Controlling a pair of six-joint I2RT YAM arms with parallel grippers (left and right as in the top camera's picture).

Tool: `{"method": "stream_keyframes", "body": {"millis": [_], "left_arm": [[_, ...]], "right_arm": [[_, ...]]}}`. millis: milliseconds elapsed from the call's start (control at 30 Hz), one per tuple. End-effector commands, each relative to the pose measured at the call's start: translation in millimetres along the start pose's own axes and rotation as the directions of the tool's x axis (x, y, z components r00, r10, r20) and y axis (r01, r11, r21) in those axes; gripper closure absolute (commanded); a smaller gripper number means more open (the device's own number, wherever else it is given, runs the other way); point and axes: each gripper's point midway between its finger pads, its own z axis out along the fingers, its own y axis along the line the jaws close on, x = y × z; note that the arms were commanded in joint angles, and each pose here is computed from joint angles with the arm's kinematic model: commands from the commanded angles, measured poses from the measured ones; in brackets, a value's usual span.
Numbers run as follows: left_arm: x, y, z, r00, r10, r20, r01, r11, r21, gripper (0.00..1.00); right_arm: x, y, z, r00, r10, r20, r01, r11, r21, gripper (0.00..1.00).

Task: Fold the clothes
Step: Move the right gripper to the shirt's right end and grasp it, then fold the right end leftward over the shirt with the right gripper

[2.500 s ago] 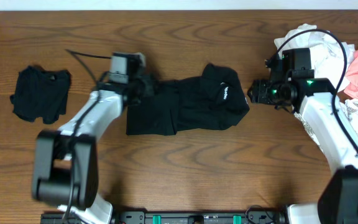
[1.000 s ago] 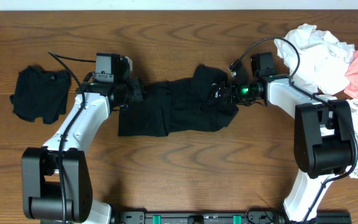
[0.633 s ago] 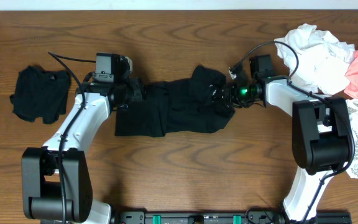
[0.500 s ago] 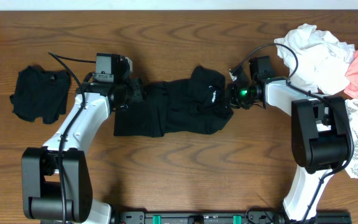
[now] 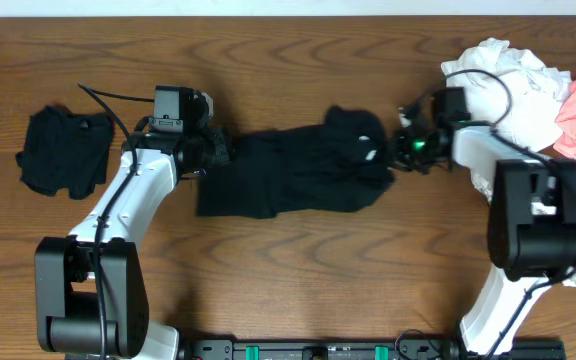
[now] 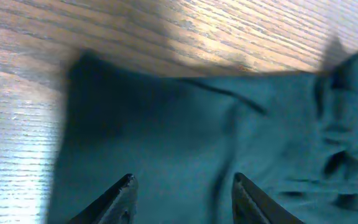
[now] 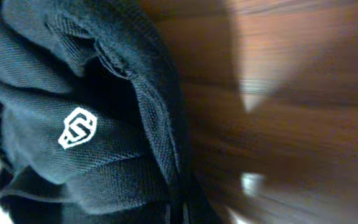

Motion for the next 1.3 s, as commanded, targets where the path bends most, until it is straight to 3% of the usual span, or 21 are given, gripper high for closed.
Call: {"method": "stream_keyframes", "body": {"millis": [0,400,567,1033,1100,1267], "left_arm": [[-3.2,-0.5,-1.9,1.000,0.025,0.006,-0.025,1.000,-0.004,0.51],[-1.8,0.0,-1.9,1.000,0.023,0.001,-0.023,1.000,-0.006,0.51],[-1.5,0.1,-1.9,1.000,0.022,-0.001,-0.022,1.000,-0.006,0.50],[3.2,1.8,-2.0,1.000,0.016,-0.019,-0.017,1.000,-0.013,0.50],[4.4,2.3,-2.0,1.000,0.015,-0.024,-0.015,1.000,-0.015,0.42],[6.4,2.9,-2.1,0.999,0.012,-0.032,-0.013,1.000,-0.017,0.41]], "right_arm": [[-35.9,-11.0,-45.7,0.988,-0.092,0.124,0.077,0.989,0.125,0.99],[-78.5,-14.5,-140.2,0.968,-0.137,0.212,0.076,0.960,0.271,0.99],[-80.3,-0.9,-150.4,0.967,-0.163,0.196,0.105,0.956,0.274,0.99],[-28.1,112.2,-76.2,0.928,-0.372,0.032,0.358,0.910,0.212,0.99],[-17.6,132.1,-62.9,0.917,-0.398,0.024,0.385,0.899,0.208,0.99],[6.4,175.8,-36.7,0.891,-0.453,0.026,0.440,0.878,0.190,0.99]]}}
